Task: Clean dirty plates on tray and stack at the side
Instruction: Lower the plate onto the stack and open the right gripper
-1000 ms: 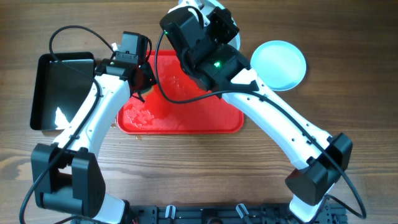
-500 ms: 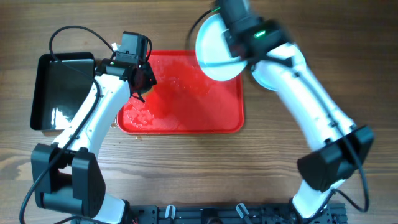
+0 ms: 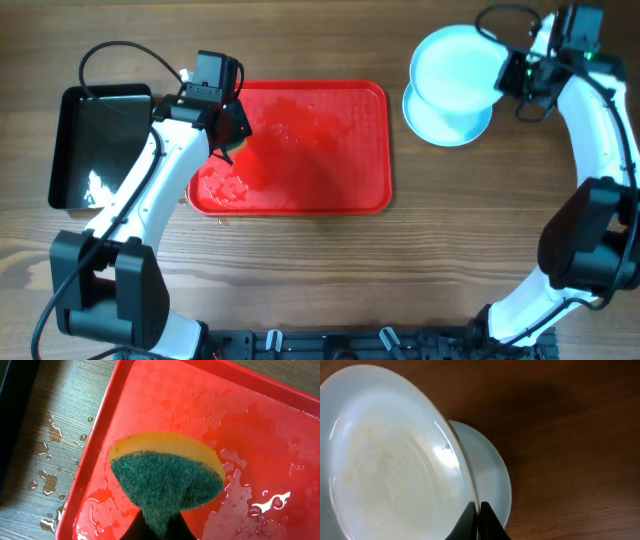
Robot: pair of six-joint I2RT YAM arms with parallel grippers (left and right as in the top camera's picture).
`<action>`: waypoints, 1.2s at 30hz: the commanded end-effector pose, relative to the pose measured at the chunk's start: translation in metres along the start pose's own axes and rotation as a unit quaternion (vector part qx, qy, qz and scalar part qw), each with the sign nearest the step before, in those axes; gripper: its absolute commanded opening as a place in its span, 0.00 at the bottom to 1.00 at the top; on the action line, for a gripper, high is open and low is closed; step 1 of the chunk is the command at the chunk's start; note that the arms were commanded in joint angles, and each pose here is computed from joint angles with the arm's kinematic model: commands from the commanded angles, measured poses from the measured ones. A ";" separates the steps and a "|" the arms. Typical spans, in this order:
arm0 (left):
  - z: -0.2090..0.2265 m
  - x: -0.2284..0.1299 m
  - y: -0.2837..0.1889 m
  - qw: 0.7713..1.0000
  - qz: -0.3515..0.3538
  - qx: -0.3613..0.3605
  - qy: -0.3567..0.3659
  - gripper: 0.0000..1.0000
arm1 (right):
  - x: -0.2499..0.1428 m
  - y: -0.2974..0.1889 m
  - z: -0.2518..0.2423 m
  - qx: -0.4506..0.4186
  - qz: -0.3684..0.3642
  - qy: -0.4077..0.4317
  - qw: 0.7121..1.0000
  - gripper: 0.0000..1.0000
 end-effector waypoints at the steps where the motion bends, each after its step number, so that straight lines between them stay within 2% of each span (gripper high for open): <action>1: -0.001 -0.002 0.004 1.000 0.006 0.000 -0.005 0.04 | -0.024 0.025 0.007 0.031 0.005 0.032 0.999 0.04; 9: -0.001 -0.002 0.004 1.000 0.006 0.000 -0.005 0.04 | -0.044 0.045 -0.010 -0.030 0.005 0.084 0.996 0.04; 10: -0.001 -0.002 0.004 1.000 0.006 0.000 -0.005 0.04 | -0.045 0.046 -0.010 -0.030 0.006 0.082 0.996 0.07; 11: -0.001 -0.002 0.004 1.000 0.006 0.000 -0.005 0.04 | -0.045 0.046 -0.010 -0.030 0.006 0.082 0.996 0.13; 14: -0.001 -0.002 0.004 1.000 0.004 -0.002 -0.005 0.04 | -0.045 0.046 -0.009 -0.024 0.007 0.082 0.996 0.52; 15: -0.002 -0.002 0.004 1.000 0.004 -0.002 -0.006 0.04 | -0.045 0.046 -0.007 -0.017 0.007 0.082 0.996 0.62; 17: -0.002 -0.002 0.004 1.000 0.004 -0.002 -0.006 0.04 | -0.045 0.046 0.000 0.008 0.008 0.082 0.997 0.73; 20: -0.004 0.001 0.004 1.000 -0.002 -0.008 -0.007 0.04 | -0.042 0.043 0.028 0.120 0.007 0.071 0.990 0.78; 24: -0.009 0.013 0.004 0.999 -0.029 -0.026 0.000 0.04 | -0.042 0.034 0.081 0.256 0.007 0.005 0.967 0.80; 28: 0.016 0.044 0.007 0.997 -0.062 -0.007 -0.038 0.04 | -0.056 0.035 0.123 0.271 0.032 -0.050 0.961 0.87; 31: 0.072 0.082 0.013 0.990 -0.083 0.027 -0.114 0.04 | -0.070 0.038 0.161 0.263 0.051 -0.095 0.959 0.92; 36: 0.144 0.112 0.019 0.974 -0.086 0.054 -0.203 0.04 | -0.081 0.034 0.209 0.288 0.052 -0.136 0.946 0.99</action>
Point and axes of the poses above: each gripper's point midway between its finger pads, its own y axis out along the fingers, its own z axis along the line the jaws close on, x = y × z, the point moved 5 cm from there along -y, back along the fingers, and after that the axes turned 15 degrees about -y, right-handed, at the moved point
